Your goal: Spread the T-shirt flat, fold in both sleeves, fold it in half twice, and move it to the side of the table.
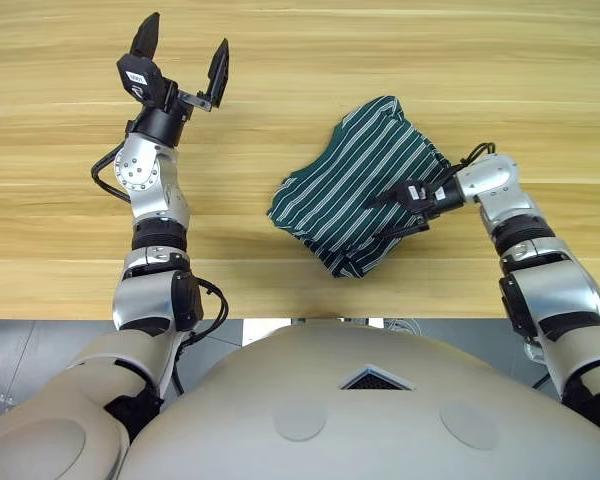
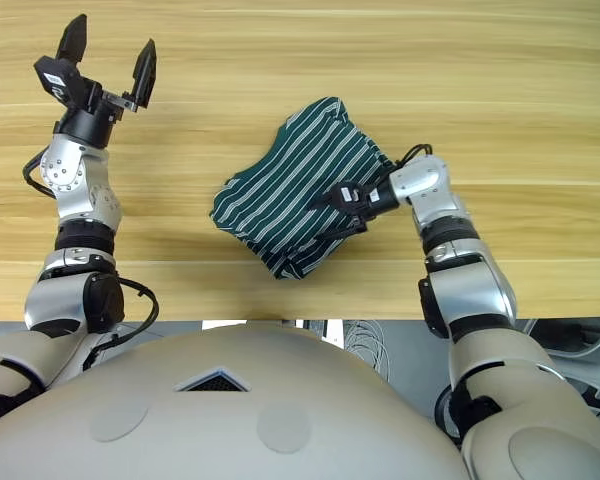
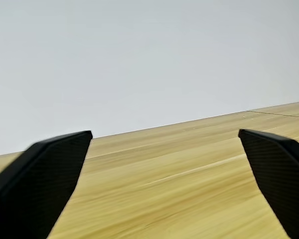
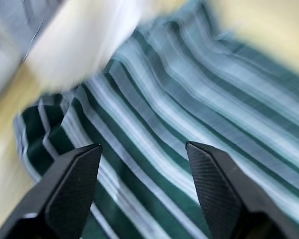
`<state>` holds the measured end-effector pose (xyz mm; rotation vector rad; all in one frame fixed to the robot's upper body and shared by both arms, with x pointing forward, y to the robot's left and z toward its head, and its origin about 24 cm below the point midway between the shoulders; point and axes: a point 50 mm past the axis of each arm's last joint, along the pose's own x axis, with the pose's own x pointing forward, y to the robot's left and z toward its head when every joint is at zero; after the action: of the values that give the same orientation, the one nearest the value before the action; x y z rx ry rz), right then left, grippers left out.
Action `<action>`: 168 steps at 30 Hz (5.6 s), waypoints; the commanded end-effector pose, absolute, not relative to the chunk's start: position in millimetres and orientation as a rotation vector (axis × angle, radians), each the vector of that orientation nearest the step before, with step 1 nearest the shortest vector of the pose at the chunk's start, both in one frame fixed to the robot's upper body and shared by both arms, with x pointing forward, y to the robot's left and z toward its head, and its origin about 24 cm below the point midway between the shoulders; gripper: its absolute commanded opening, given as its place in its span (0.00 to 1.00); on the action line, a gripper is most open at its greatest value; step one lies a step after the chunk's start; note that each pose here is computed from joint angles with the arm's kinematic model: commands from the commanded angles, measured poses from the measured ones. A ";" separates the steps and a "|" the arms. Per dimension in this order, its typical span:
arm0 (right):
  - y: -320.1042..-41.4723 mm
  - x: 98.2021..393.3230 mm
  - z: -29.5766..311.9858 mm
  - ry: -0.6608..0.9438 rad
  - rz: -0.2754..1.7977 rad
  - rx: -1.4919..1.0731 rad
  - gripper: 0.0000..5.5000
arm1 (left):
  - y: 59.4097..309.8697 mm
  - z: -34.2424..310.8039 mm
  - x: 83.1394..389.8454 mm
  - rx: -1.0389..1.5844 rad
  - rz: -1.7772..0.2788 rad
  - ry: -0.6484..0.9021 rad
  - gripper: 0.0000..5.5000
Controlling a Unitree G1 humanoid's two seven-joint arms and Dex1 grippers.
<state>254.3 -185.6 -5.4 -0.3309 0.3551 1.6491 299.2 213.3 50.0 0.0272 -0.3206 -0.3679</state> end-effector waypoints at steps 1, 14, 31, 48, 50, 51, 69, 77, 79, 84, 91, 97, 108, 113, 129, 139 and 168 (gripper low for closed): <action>-197.7 262.0 23.3 0.126 1.531 -0.186 0.57 | 210.0 50.0 296.8 0.027 -0.387 -0.320 0.98; -229.6 266.2 -10.2 0.371 0.820 -0.094 0.57 | 201.9 51.9 294.1 0.051 -0.402 -0.340 0.98; -170.7 300.6 -39.5 0.706 0.779 -0.091 0.57 | 198.5 51.2 290.4 0.051 -0.398 -0.345 0.98; -55.6 318.4 -13.7 0.498 1.019 -0.208 0.57 | 191.6 51.7 294.9 0.028 -0.426 -0.352 0.98; -59.2 326.1 -5.0 0.446 0.983 -0.192 0.57 | 193.5 52.2 294.9 0.033 -0.422 -0.353 0.98; -62.0 330.2 0.3 0.415 0.969 -0.177 0.57 | 194.4 52.3 294.5 0.050 -0.422 -0.353 0.98; -247.6 201.3 -2.3 0.264 1.551 -0.553 0.57 | 272.0 -14.8 151.4 0.865 -1.093 0.197 0.98; -207.0 210.5 -7.6 0.185 1.704 -0.671 0.57 | 241.8 -24.6 145.4 0.967 -1.390 0.218 0.98; -197.7 209.4 -10.4 0.154 1.721 -0.696 0.57 | 236.8 -27.5 147.1 0.984 -1.421 0.209 0.98; -182.8 208.3 -13.6 0.104 1.729 -0.762 0.63 | 224.9 -30.5 144.6 0.988 -1.485 0.164 0.98; -166.8 205.4 -17.0 0.057 1.746 -0.825 0.73 | 218.4 -31.2 141.1 1.012 -1.555 0.132 0.98; -158.4 204.3 -20.2 0.039 1.744 -0.858 0.73 | 206.6 -35.9 139.6 1.010 -1.601 0.094 0.98; -156.2 210.4 -21.4 0.023 1.695 -0.899 0.44 | 203.1 -46.3 139.2 1.020 -1.657 0.092 0.73; -157.8 211.8 -20.8 0.032 1.685 -0.885 0.26 | 203.3 -47.9 139.8 1.023 -1.659 0.088 0.56; -162.3 214.2 -9.6 -0.038 1.671 -0.699 0.03 | 188.7 -42.6 150.3 0.790 -1.603 0.054 0.01; -182.9 202.4 -10.8 0.061 1.741 -0.533 0.03 | 188.8 19.4 155.6 0.403 -1.389 -0.102 0.00; -192.2 286.3 -1.7 0.525 1.395 0.088 0.03 | 185.2 -18.5 260.9 -0.066 -1.320 0.424 0.00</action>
<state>279.2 -195.3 -4.9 0.0916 0.5214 1.4281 260.1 183.5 -14.6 -0.0780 0.3968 -1.3276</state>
